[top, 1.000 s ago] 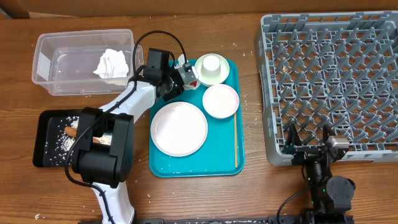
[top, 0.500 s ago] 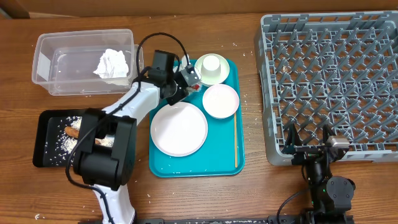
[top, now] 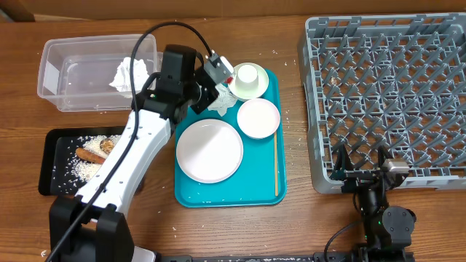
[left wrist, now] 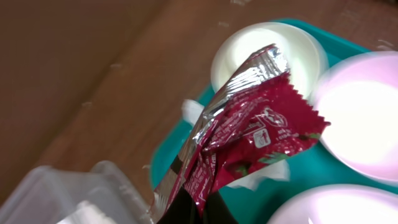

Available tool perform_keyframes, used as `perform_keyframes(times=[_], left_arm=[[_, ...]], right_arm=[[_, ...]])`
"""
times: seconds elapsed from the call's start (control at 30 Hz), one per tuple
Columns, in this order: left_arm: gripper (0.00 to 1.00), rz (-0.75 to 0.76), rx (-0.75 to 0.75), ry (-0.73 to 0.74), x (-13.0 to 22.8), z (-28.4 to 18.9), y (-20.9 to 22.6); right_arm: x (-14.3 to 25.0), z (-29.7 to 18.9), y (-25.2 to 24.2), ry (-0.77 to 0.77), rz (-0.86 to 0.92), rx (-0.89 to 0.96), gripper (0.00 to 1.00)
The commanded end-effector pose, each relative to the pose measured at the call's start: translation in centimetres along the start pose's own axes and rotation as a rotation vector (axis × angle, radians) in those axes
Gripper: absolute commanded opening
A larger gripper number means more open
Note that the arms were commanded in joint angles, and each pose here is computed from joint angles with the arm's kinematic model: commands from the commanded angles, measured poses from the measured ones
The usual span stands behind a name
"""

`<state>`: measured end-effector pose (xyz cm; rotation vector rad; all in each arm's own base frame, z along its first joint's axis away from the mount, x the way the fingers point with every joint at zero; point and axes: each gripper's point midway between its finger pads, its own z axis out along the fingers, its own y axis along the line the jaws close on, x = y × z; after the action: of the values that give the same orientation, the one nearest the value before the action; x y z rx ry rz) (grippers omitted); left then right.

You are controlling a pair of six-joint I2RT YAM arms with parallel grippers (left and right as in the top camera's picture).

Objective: Sort waste into correct bins and load items into the dishwasher
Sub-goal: 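Reach the left gripper back to the teal tray and grasp the red wrapper, then carry the red wrapper to the clear bin and release it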

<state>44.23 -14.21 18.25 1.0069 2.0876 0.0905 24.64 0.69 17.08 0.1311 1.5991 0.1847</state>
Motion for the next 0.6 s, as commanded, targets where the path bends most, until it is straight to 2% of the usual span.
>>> perform_keyframes(times=[0.0, 0.13, 0.3, 0.33, 0.37, 0.4, 0.47, 0.5, 0.57], left_arm=[[0.04, -0.181, -0.298, 0.049, 0.7, -1.5, 6.0], [0.04, -0.4, -0.56, 0.032, 2.4, -3.3, 12.1], [0.05, -0.685, -0.687, -0.008, 7.1, -4.2, 17.8], [0.09, -0.736, -0.707, -0.006, 8.4, -4.2, 18.6], [0.16, -0.779, -0.72, 0.0, 9.6, -4.1, 19.4], [0.3, -0.813, -0.729, 0.005, 10.8, -4.0, 20.0], [0.81, -0.866, -0.726, 0.005, 12.6, -3.7, 21.0], [1.0, -0.891, -0.716, -0.003, 13.3, -3.4, 21.4], [1.0, -0.907, -0.681, -0.014, 14.0, -3.0, 21.8]], right_arm=[[0.1, 0.0, -0.1, -0.008, -0.007, 0.003, 1.0], [0.1, 0.0, -0.1, -0.008, -0.008, 0.003, 1.0], [0.1, 0.0, -0.1, -0.008, -0.007, 0.003, 1.0], [0.1, 0.0, -0.1, -0.008, -0.008, 0.003, 1.0], [0.1, 0.0, -0.1, -0.008, -0.007, 0.003, 1.0], [0.1, 0.0, -0.1, -0.008, -0.007, 0.003, 1.0], [0.1, 0.0, -0.1, -0.008, -0.008, 0.003, 1.0], [0.1, 0.0, -0.1, -0.008, -0.008, 0.003, 1.0], [0.1, 0.0, -0.1, -0.008, -0.008, 0.003, 1.0]])
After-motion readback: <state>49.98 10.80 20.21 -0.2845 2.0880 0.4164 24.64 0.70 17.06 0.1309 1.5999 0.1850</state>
